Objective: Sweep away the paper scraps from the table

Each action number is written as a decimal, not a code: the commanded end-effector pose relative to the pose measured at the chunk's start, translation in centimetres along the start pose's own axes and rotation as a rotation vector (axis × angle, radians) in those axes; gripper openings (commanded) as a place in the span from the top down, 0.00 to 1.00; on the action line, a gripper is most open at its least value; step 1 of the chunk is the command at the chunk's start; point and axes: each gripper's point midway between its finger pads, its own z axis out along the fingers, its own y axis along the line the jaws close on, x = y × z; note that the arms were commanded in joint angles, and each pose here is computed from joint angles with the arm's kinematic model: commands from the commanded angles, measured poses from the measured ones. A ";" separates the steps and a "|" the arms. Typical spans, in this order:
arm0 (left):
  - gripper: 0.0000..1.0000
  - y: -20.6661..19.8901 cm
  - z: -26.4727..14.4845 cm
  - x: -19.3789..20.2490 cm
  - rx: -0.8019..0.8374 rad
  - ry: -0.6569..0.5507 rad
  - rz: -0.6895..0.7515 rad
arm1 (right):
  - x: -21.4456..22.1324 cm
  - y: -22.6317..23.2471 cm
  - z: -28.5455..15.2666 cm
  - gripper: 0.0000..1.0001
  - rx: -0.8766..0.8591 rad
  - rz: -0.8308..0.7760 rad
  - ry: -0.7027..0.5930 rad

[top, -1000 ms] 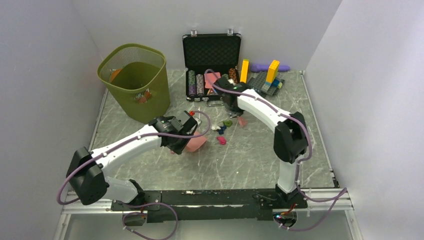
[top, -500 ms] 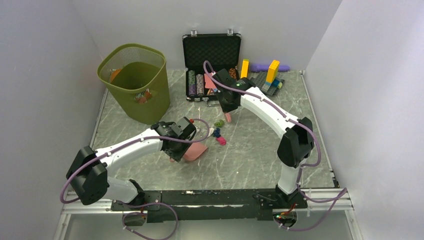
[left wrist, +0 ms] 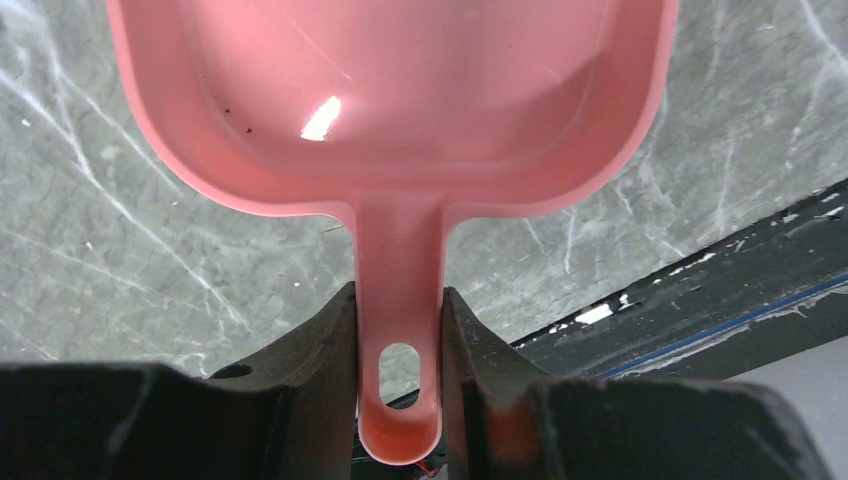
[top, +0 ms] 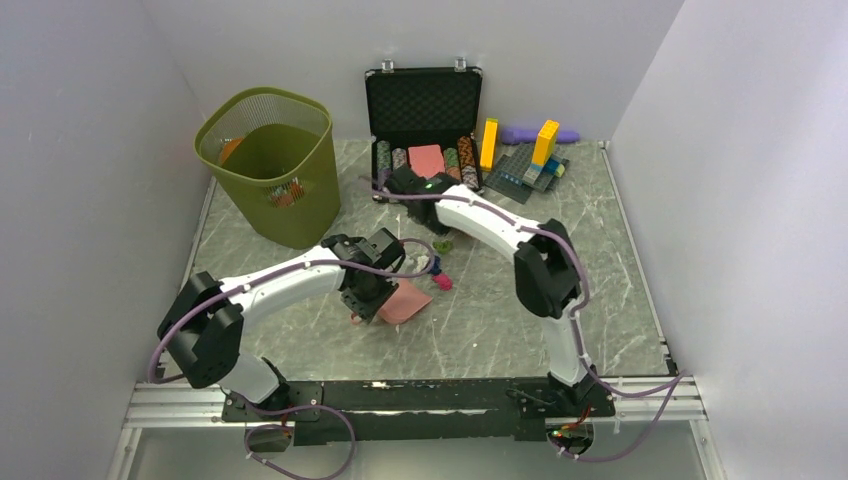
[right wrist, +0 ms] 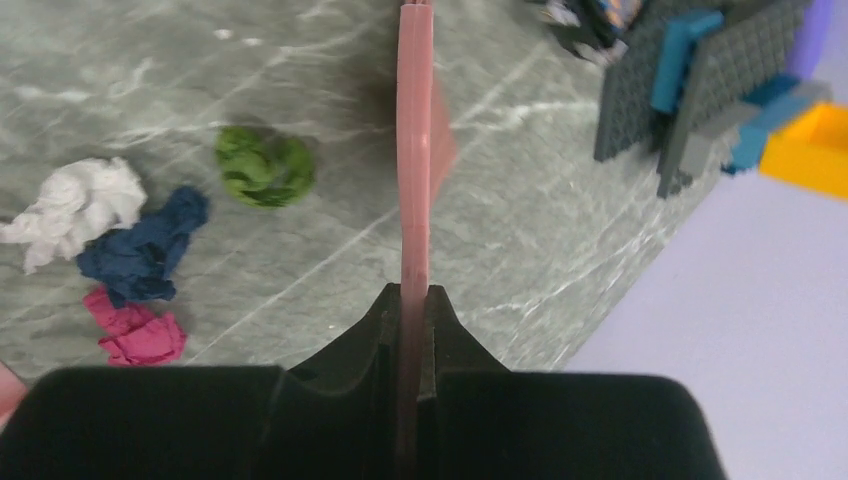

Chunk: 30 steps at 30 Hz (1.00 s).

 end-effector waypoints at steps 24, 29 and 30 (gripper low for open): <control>1.00 -2.3 0.6 -4.0 0.101 -0.031 0.042 | -0.9 4.2 -12.9 1.00 -0.621 0.067 -0.170; 1.00 -2.2 0.7 -3.4 0.079 -0.024 0.040 | 0.8 -3.6 -10.1 1.00 -0.267 0.228 -0.094; 1.00 -2.1 0.7 -3.2 0.075 -0.019 0.040 | 1.3 -4.0 -9.7 1.00 -0.226 0.228 -0.073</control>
